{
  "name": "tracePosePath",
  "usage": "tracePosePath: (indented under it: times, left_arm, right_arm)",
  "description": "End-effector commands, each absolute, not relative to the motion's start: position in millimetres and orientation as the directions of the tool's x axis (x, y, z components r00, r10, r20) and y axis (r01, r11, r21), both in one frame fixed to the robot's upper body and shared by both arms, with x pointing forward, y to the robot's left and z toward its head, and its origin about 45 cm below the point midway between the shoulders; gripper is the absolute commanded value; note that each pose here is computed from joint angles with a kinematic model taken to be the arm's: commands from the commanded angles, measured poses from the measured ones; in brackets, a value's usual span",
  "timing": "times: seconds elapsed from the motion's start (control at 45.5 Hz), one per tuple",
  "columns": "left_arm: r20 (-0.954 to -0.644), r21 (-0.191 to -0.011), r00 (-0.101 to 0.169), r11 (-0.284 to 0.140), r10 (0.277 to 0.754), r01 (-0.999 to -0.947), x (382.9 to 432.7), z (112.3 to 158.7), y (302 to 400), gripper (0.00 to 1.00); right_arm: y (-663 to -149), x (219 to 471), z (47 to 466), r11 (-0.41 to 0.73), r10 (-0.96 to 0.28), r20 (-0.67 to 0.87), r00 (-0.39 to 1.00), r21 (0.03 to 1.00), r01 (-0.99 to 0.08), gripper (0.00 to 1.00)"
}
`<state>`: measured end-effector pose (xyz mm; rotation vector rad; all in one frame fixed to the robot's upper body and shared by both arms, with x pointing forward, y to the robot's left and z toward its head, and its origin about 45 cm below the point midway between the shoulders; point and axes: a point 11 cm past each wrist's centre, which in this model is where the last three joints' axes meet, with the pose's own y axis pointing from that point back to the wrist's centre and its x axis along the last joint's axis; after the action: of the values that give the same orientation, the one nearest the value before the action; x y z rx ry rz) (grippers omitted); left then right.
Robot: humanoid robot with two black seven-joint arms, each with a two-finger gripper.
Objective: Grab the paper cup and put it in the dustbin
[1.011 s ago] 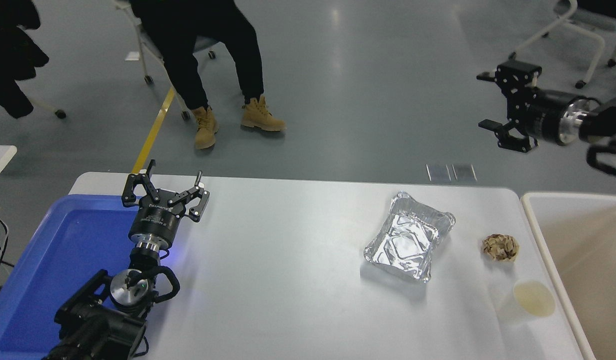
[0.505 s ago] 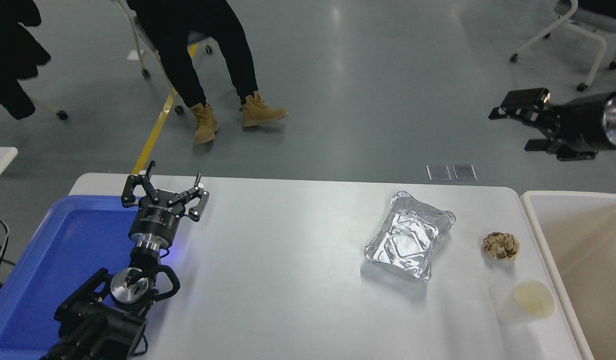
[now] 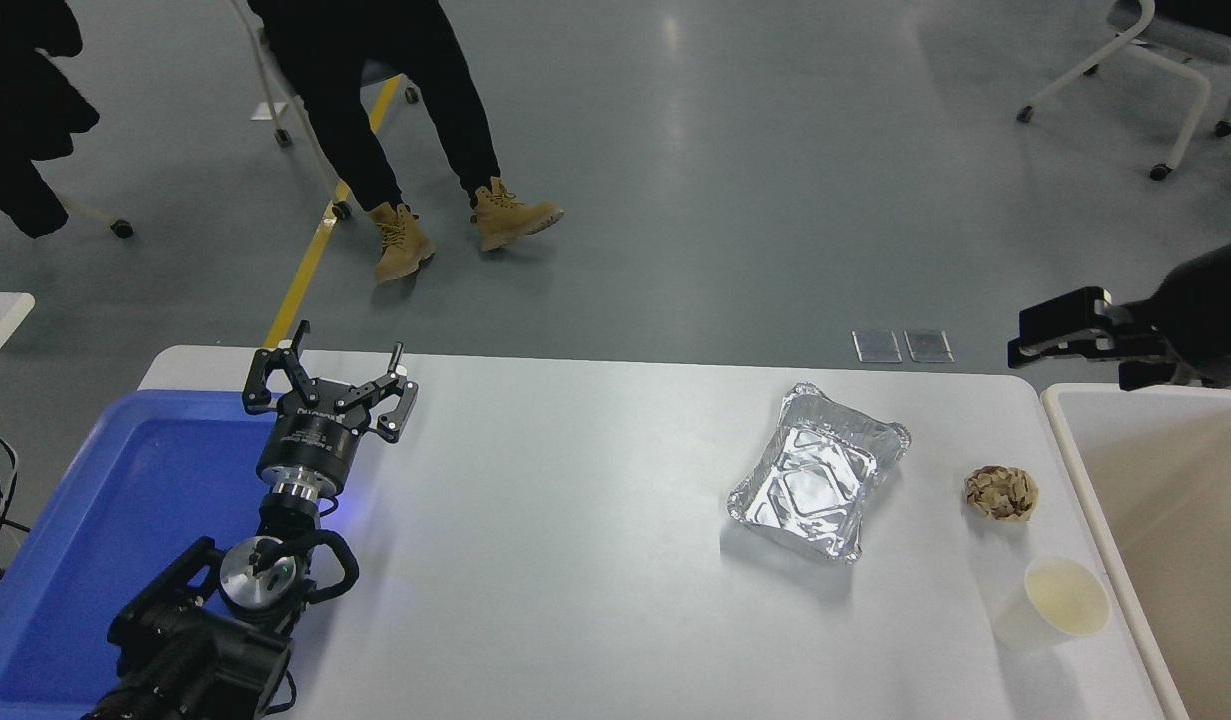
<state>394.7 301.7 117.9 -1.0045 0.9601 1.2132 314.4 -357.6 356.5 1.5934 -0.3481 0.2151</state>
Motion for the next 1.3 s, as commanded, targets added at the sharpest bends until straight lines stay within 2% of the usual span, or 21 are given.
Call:
tracePosePath:
  times: [0.0, 0.286, 0.462, 0.769, 1.275]
  left_arm:
    - [-0.956, -0.089, 0.106, 0.074, 0.274, -0.9932, 394.7, 117.9, 301.7, 0.99]
    - [-0.956, -0.089, 0.106, 0.074, 0.274, -0.9932, 394.7, 117.9, 301.7, 0.99]
    - [-0.956, -0.089, 0.106, 0.074, 0.274, -0.9932, 394.7, 117.9, 301.7, 0.99]
    - [-0.956, -0.089, 0.106, 0.074, 0.274, -0.9932, 394.7, 117.9, 301.7, 0.99]
    - [-0.956, -0.089, 0.106, 0.074, 0.274, -0.9932, 394.7, 117.9, 301.7, 0.99]
  right_arm:
    - [-370.1, 291.3, 335.3, 0.046, -0.022, 0.232, 0.972, 0.972, -0.231, 1.00]
    - [-408.0, 265.9, 292.8, 0.118, 0.006, 0.120, 0.993, 0.986, -0.120, 1.00]
    - [-425.2, 271.0, 264.1, 0.131, 0.010, 0.162, 0.987, 0.978, -0.162, 1.00]
    - [-423.9, 276.8, 205.2, 0.091, 0.005, 0.154, 0.988, 0.984, -0.154, 1.00]
    - [-436.8, 272.1, 147.7, 0.107, 0.029, 0.171, 0.985, 0.979, -0.174, 1.00]
